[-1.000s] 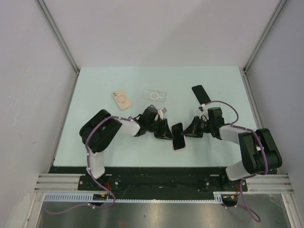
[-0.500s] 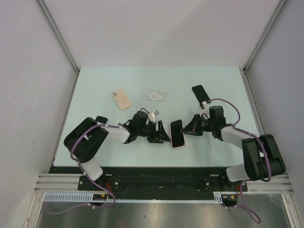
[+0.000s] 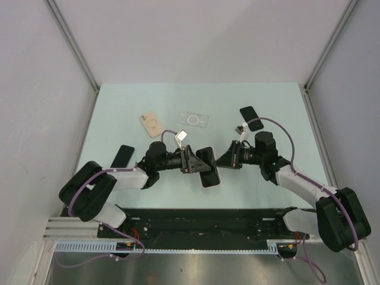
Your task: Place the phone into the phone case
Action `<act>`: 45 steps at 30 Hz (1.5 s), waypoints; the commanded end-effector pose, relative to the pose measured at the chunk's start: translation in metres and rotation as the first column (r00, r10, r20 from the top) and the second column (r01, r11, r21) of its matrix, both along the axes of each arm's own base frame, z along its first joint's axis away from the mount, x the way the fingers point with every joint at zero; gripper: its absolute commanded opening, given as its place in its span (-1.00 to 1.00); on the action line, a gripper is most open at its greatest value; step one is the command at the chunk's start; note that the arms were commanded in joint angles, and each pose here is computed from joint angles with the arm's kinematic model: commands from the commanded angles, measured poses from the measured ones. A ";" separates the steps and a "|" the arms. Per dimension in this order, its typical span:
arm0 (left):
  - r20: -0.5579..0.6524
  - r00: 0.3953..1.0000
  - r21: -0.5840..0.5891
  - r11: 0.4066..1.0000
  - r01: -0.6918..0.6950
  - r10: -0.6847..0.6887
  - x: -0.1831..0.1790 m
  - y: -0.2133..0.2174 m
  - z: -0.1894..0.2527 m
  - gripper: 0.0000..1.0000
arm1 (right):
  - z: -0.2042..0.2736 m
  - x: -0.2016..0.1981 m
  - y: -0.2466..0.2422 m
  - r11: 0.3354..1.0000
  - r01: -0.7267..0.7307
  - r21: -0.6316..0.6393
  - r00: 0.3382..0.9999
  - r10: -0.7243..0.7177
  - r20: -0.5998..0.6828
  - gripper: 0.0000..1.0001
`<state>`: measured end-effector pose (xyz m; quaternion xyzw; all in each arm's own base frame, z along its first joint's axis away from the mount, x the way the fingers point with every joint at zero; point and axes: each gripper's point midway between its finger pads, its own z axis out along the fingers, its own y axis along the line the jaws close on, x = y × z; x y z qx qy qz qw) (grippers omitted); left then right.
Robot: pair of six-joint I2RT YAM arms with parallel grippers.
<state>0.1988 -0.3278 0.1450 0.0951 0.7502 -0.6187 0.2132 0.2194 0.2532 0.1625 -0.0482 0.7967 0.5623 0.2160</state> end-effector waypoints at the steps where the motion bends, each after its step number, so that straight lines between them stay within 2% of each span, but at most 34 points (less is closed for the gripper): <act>1: 0.034 0.999 -0.117 0.993 0.029 -0.025 -0.015 0.006 0.023 0.36 | 0.035 -0.014 0.017 0.997 -0.039 0.070 0.995 0.032 0.090 -1.00; 2: 0.057 0.998 -0.153 0.988 0.035 -0.027 -0.017 0.006 0.031 0.27 | 0.036 -0.017 0.018 0.996 -0.036 0.076 0.996 0.030 0.089 -1.00; 4: 0.018 0.999 -0.177 0.984 0.037 -0.035 -0.027 0.012 0.030 0.16 | 0.035 -0.021 0.019 0.995 -0.028 0.098 0.996 0.019 0.088 -1.00; 5: 0.036 0.999 -0.201 0.979 0.041 -0.035 -0.029 0.013 0.035 -0.03 | 0.038 -0.023 0.019 0.993 -0.020 0.117 0.998 0.012 0.066 -1.00; 9: 0.028 0.999 -0.215 0.976 0.034 -0.028 -0.034 0.017 0.037 -0.50 | 0.040 -0.028 0.019 0.990 -0.033 0.136 0.997 0.023 0.070 -0.86; 10: 0.024 0.999 -0.213 0.977 0.031 -0.027 -0.033 0.017 0.037 -0.62 | 0.040 -0.030 0.019 0.989 -0.045 0.139 0.997 0.035 0.073 -0.62; 11: 0.033 0.999 -0.211 0.977 0.031 -0.025 -0.032 0.016 0.038 -0.85 | 0.040 -0.031 0.019 0.989 -0.054 0.140 0.996 0.043 0.077 -0.47; 13: 0.040 0.999 -0.200 0.979 0.031 -0.024 -0.028 0.013 0.042 -0.99 | 0.037 -0.036 0.020 0.986 -0.101 0.133 0.992 0.089 0.093 -0.13; 16: 0.065 0.998 -0.182 0.983 0.028 -0.016 -0.020 0.009 0.049 -1.00 | 0.028 -0.046 0.020 0.980 -0.164 0.114 0.983 0.152 0.101 0.10; 21: 0.098 0.994 -0.131 0.991 -0.028 0.041 0.000 0.007 0.051 -0.99 | 0.007 -0.055 0.014 0.982 -0.177 0.071 0.981 0.170 0.097 0.19; 24: 0.076 0.993 -0.117 0.990 -0.084 0.093 0.016 0.015 0.049 -1.00 | -0.004 -0.049 0.006 0.987 -0.149 0.055 0.987 0.146 0.066 0.19; 26: 0.067 0.991 -0.148 0.983 -0.104 0.115 0.024 0.020 0.054 -1.00 | -0.001 -0.049 0.004 0.982 -0.161 0.101 0.987 0.158 0.040 0.16; 30: 0.045 0.994 -0.179 0.980 -0.087 0.096 0.031 0.021 0.056 -1.00 | 0.003 -0.046 0.003 0.971 -0.176 0.164 0.984 0.172 0.041 0.08; 31: 0.059 0.995 -0.199 0.978 -0.071 0.084 0.031 0.020 0.061 -1.00 | 0.006 -0.044 0.004 0.968 -0.183 0.173 0.983 0.174 0.066 0.08; 39: 0.022 0.997 -0.211 0.975 -0.073 0.079 0.033 0.018 0.055 -1.00 | 0.001 -0.028 0.010 0.960 -0.164 0.229 0.986 0.164 0.020 0.15; 44: 0.003 0.995 -0.179 0.979 -0.094 0.096 0.037 0.019 0.042 -1.00 | -0.002 -0.024 0.012 0.956 -0.155 0.251 0.987 0.161 -0.005 -0.02; 45: 0.001 0.996 -0.175 0.980 -0.092 0.094 0.038 0.018 0.041 -1.00 | -0.002 -0.022 0.013 0.954 -0.157 0.255 0.987 0.163 0.000 -0.11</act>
